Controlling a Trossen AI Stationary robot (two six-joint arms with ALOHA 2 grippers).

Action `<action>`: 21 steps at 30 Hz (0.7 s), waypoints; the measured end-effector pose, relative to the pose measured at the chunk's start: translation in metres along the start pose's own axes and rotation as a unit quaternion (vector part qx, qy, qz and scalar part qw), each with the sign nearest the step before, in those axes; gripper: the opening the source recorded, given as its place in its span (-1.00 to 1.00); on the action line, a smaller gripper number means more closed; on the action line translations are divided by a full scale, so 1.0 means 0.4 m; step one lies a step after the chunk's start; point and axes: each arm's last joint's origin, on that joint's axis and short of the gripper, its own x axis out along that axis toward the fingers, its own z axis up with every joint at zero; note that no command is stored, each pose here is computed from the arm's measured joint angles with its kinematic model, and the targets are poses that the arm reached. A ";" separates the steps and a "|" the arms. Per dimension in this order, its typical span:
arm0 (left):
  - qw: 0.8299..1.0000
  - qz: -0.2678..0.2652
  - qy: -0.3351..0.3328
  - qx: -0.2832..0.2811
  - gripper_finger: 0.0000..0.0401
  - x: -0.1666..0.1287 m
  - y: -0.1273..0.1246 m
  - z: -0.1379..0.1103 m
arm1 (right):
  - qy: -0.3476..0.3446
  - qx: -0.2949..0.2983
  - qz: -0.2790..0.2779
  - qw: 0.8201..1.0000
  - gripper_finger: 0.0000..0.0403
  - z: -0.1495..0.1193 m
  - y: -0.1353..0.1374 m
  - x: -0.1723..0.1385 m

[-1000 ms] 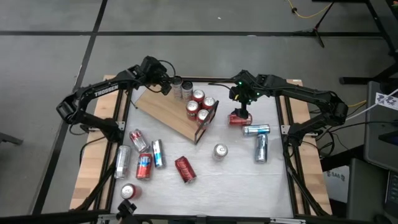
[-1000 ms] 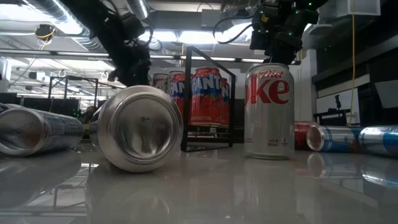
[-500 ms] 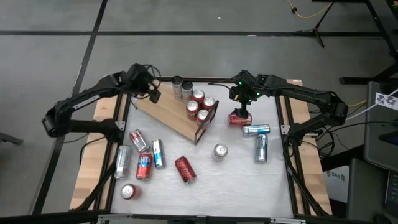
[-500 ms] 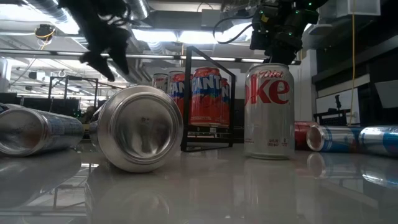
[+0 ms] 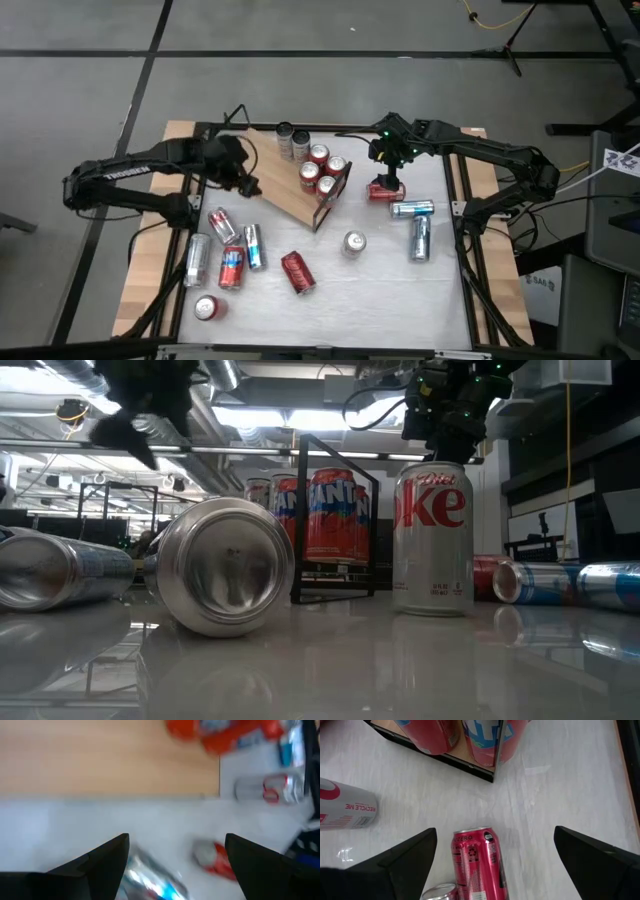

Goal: Pick and place cans onto a shelf
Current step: Put the pink and white soda can on the shelf aligned with the other right pink and white soda can

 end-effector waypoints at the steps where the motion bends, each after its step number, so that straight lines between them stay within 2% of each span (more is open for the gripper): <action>1: 1.000 -0.002 0.020 -0.018 0.61 0.002 -0.005 -0.014 | 0.000 0.000 0.000 1.000 0.94 0.000 0.000 0.000; 4: 0.993 0.001 0.089 -0.079 0.61 0.004 -0.017 -0.057 | 0.000 0.000 0.000 1.000 0.94 0.000 0.000 0.000; 8: 0.977 0.039 0.151 -0.142 0.61 0.002 -0.026 -0.116 | 0.000 0.000 0.000 1.000 0.94 0.000 0.000 0.000; 18: 0.949 0.130 0.185 -0.221 0.61 0.009 -0.046 -0.214 | -0.006 -0.001 -0.002 1.000 0.94 0.003 -0.001 0.000; 21: 0.938 0.180 0.190 -0.229 0.61 0.020 -0.045 -0.238 | -0.012 -0.003 -0.004 1.000 0.94 0.006 -0.002 0.000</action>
